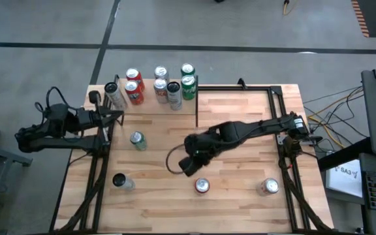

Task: Place canned beverage on shelf
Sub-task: Put the red soda can aligned with the other red soda cans on the shelf

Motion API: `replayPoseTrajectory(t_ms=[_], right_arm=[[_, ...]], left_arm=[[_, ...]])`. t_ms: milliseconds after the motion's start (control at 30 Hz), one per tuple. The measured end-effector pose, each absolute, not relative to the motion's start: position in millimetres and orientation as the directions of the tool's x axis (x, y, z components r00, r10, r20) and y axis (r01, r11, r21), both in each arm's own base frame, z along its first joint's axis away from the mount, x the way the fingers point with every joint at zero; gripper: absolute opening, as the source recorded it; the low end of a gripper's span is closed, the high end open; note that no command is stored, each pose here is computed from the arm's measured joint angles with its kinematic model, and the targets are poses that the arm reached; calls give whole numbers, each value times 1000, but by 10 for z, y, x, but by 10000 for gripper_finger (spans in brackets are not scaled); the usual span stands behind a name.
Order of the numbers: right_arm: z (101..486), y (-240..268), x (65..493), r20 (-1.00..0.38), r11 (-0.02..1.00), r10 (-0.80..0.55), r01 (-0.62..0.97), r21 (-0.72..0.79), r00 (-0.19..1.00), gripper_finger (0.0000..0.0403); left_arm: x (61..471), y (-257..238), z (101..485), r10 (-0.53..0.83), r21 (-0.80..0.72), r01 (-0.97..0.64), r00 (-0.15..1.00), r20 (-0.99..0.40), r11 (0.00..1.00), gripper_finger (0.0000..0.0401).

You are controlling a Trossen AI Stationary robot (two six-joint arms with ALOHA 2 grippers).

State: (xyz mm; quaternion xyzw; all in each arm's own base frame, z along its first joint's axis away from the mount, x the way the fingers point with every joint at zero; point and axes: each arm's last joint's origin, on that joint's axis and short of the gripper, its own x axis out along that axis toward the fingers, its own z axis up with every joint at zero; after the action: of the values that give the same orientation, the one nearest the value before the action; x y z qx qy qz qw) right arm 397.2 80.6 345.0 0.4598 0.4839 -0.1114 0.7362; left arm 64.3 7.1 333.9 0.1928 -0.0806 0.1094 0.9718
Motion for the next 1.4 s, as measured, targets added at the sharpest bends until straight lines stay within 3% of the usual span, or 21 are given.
replayPoseTrajectory(t_ms=[133, 333, 467, 633, 800, 933, 1133, 1267, 1400], right_arm=[[3303, 980, 3852, -886, 564, 321, 684, 463, 335, 9], [3216, 1202, 3486, -973, 672, 230, 717, 184, 33, 9], [3206, 1389, 3334, -983, 764, 179, 636, 114, -39, 9], [3246, 1568, 3258, -981, 810, 194, 565, 154, -10, 9], [3261, 1767, 3305, -976, 934, 137, 307, 184, 168, 9], [3283, 1875, 3332, -952, 980, 66, 161, 118, 298, 9], [3291, 1909, 3390, -910, 995, -29, 97, 12, 415, 15], [3258, 1895, 3414, -913, 990, -35, 137, 23, 408, 54], [3193, 1907, 3452, -914, 988, -52, 154, 12, 403, 128]], left_arm=[[699, 58, 3353, 131, 367, -198, 971, 201, 909, 0], [843, 63, 3373, 124, 362, -189, 973, 197, 913, 0], [953, 68, 3381, 121, 349, -183, 974, 191, 919, 0], [1033, 71, 3390, 118, 273, -170, 973, 197, 947, 0], [1050, 52, 3394, 49, 216, -93, 979, 200, 972, 0], [1051, 33, 3393, -8, 161, -25, 979, 203, 987, 0], [1052, 15, 3402, -35, 107, 11, 974, 225, 994, 0], [1071, 3, 3433, -46, 94, 22, 966, 255, 995, 0], [1111, 1, 3440, -48, 79, 29, 964, 261, 996, 0]])
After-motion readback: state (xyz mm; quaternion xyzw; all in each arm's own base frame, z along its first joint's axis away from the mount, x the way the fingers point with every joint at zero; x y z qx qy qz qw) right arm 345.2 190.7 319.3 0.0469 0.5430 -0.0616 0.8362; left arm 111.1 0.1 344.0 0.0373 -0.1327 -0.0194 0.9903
